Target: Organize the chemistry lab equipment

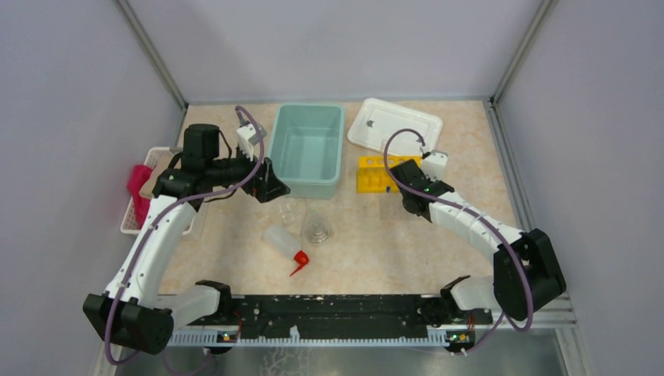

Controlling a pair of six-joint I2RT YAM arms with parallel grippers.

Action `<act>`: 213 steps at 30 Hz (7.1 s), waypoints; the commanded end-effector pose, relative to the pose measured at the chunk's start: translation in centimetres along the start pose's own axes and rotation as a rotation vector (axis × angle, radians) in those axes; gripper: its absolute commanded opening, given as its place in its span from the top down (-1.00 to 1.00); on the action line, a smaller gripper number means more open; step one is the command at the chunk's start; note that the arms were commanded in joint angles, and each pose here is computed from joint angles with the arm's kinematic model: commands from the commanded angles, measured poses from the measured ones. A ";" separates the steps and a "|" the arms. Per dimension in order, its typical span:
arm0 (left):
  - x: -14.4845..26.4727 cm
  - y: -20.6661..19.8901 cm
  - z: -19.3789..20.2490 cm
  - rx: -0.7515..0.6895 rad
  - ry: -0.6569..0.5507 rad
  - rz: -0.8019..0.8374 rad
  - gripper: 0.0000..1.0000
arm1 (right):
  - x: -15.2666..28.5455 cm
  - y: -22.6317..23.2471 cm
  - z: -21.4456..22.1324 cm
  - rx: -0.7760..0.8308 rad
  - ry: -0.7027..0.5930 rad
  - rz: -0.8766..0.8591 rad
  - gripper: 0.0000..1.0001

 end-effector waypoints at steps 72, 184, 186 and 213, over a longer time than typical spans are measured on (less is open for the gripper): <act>1.8 5.9 2.1 0.196 0.007 -0.201 -0.98 | 15.1 21.1 10.3 0.519 0.127 -0.792 0.76; 6.1 9.6 3.7 0.303 -0.036 -0.329 -0.98 | 22.4 25.2 -3.2 0.446 -0.263 -0.850 0.13; 6.2 9.7 4.2 0.297 -0.025 -0.333 -0.98 | 22.9 24.4 -0.4 0.470 -0.203 -0.867 0.17; 5.1 9.8 6.7 0.326 0.042 -0.291 -0.72 | 20.0 27.1 8.0 0.507 0.020 -0.956 0.43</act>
Point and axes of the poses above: each gripper's point midway between its finger pads, its own x axis back along the fingers, its own y axis along the line the jaws close on, z = x × y, the point moved 7 cm from there along x, back along the fingers, and after that the axes turned 4 degrees about -x, right-handed, at the moved point
